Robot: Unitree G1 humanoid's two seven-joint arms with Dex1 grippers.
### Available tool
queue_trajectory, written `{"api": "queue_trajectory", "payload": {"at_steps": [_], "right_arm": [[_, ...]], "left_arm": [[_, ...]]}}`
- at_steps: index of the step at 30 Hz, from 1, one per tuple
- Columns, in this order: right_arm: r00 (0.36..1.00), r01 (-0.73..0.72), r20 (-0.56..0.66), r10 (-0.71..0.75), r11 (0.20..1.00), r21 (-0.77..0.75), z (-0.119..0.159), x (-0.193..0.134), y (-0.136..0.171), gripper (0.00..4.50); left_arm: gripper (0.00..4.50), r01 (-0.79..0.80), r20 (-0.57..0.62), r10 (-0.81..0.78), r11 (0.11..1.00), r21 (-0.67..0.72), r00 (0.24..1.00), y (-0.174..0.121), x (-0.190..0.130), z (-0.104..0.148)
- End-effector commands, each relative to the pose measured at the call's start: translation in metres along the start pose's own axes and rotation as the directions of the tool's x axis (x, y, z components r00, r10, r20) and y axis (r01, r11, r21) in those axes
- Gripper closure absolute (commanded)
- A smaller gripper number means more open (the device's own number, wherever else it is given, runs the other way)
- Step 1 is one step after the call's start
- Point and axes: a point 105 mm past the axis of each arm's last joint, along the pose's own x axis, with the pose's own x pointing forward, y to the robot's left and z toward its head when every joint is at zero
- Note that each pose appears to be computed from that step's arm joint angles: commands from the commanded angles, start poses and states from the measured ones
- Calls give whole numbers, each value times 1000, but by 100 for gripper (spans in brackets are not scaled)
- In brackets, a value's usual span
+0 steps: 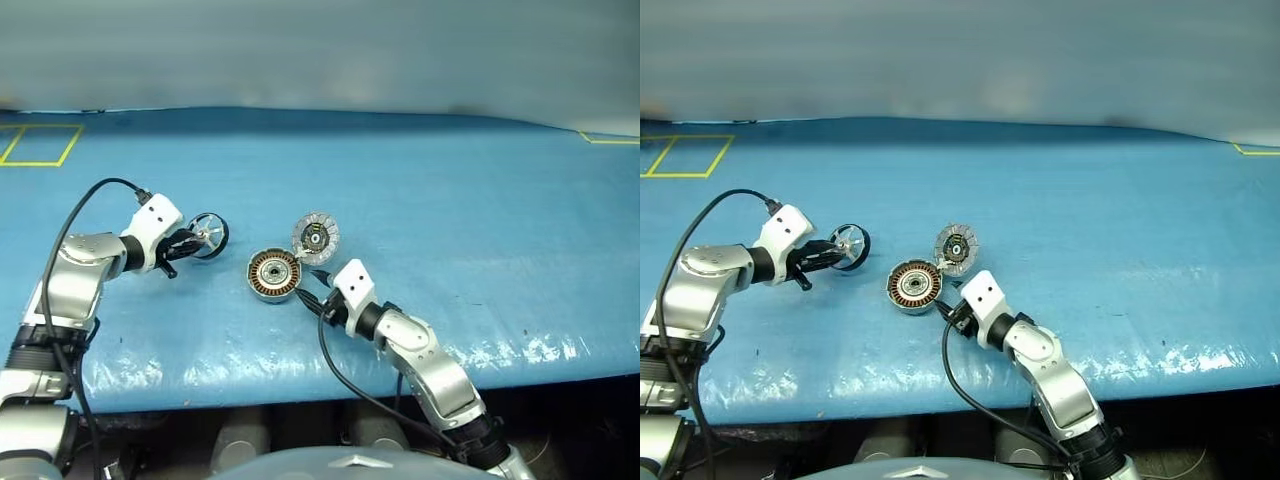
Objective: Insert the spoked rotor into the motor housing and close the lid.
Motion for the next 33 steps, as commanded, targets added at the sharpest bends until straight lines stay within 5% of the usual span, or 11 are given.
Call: {"api": "queue_trajectory", "payload": {"at_steps": [1, 22, 33], "right_arm": [[995, -52, 84, 55, 998, -32, 17, -10, 5, 211], [998, 6, 66, -4, 1000, -21, -5, -19, 2, 211], [998, 29, 64, -28, 999, -14, -6, -20, 3, 211]], "left_arm": [[352, 25, 63, -30, 996, 81, 998, -4, -14, 26], [352, 413, 67, -457, 850, 327, 887, -74, 26, 91], [352, 489, 18, -527, 801, 345, 850, -78, 30, 81]]}}
